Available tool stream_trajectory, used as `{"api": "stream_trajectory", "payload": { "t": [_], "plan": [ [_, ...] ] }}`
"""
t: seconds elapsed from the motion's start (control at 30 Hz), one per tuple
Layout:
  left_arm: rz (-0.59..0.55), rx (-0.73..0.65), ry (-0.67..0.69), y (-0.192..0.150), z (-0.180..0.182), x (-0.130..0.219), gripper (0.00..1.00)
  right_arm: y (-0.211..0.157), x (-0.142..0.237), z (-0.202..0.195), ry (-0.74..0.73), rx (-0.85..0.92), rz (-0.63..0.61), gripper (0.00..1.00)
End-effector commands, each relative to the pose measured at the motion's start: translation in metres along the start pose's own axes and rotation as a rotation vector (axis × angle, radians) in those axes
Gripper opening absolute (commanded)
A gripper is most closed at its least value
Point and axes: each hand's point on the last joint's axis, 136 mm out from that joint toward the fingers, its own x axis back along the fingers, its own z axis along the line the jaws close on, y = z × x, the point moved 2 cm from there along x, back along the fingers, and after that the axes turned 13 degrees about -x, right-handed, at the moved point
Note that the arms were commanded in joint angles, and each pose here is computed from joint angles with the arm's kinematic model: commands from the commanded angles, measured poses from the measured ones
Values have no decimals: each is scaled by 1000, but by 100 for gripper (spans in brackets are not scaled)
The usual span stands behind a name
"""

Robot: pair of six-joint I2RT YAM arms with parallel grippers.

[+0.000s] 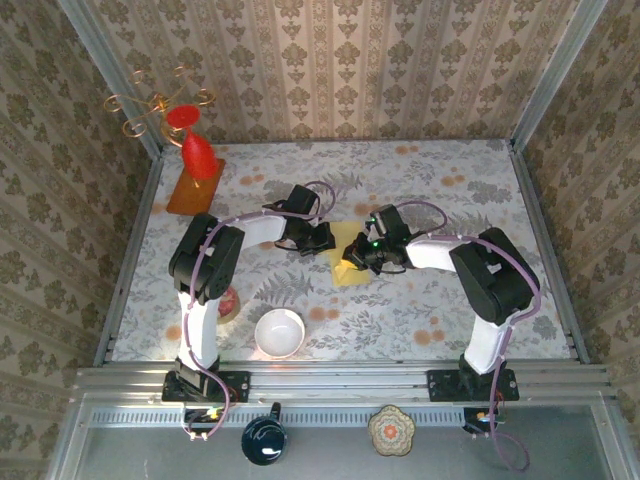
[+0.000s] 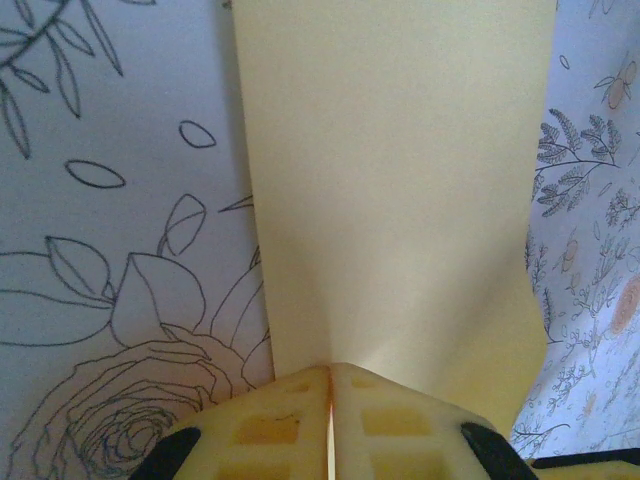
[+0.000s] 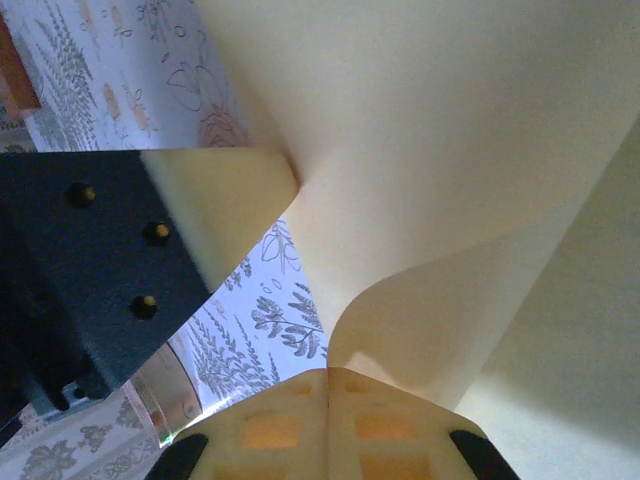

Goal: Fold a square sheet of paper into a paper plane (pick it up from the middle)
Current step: Fold the triangle a second time at the center of the table.

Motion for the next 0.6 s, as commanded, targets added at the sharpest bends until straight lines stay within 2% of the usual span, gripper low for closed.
{"api": "stream_trajectory", "payload": {
  "t": [0.0, 0.57],
  "plan": [
    [50, 48, 29, -13, 14, -6, 11, 8, -4, 9, 19, -13, -27, 0],
    [56, 51, 25, -14, 15, -8, 11, 16, -15, 9, 19, -13, -41, 0]
  ]
}}
